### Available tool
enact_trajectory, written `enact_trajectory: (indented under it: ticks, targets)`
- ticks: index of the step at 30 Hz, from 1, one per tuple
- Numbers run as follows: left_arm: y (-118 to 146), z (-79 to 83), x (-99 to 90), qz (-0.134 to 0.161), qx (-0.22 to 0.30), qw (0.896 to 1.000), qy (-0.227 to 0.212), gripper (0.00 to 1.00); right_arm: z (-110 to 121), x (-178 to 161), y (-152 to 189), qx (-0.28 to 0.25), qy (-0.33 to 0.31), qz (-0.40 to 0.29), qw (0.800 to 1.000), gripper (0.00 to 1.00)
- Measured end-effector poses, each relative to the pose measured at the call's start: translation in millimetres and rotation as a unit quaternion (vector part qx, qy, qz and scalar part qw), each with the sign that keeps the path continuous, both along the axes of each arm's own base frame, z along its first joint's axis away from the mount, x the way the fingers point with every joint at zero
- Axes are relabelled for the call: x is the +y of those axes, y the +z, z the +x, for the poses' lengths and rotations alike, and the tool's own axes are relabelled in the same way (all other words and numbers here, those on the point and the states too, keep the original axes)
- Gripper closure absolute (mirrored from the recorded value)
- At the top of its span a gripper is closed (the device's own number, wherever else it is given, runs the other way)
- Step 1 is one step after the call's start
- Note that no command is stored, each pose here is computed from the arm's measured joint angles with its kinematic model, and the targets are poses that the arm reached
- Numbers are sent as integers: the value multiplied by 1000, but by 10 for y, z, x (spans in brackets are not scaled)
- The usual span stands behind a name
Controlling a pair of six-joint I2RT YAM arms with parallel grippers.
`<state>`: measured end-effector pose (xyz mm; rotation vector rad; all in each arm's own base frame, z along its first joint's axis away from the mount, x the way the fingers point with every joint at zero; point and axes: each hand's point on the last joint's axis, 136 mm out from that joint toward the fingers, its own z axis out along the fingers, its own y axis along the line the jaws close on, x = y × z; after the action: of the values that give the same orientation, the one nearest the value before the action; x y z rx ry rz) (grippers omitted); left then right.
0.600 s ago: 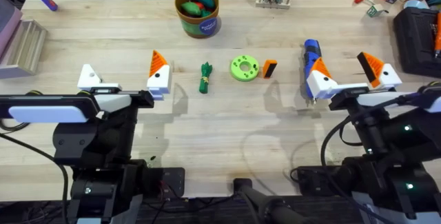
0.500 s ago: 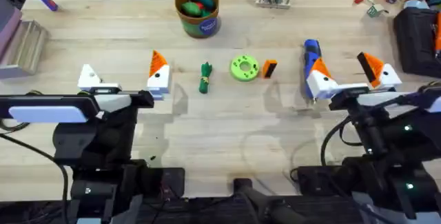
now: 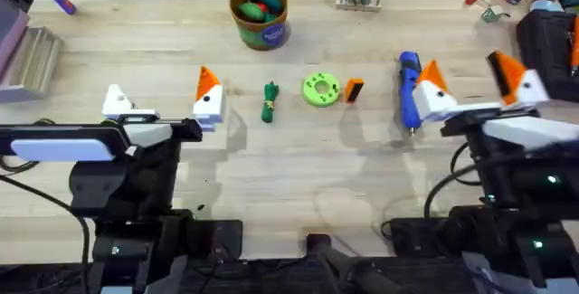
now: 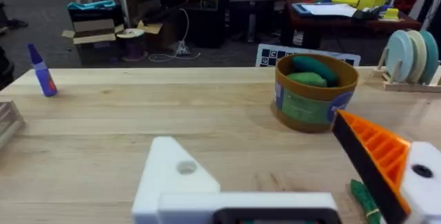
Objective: Pick up the gripper from the table and insert it into the empty holder that is missing its gripper. Then pick up a screw, insert it into the mounting hole, and use the screwdriver to tighten it. Finally, clean up the table by picking up the vegetable and placing it into the bucket.
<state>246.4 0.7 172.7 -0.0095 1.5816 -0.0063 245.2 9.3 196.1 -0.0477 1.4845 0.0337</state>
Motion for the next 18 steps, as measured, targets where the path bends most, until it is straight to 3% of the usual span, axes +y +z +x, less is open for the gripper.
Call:
enact_trajectory:
  ticks: [4,10,14,18]
  targets:
    - [177,-29,18,-2,-15,1000,5,14,-46,0,251,-30,0,0,1000,10]
    - [807,-164,102,-3,-50,998,30,16,-251,0,892,-60,0,0,998,10]
    - [1000,-115,128,-2,-13,999,37,15,-319,4,1167,-34,2,0,999,10]
    - [976,58,127,1,72,997,37,15,-220,6,1140,50,2,0,999,10]
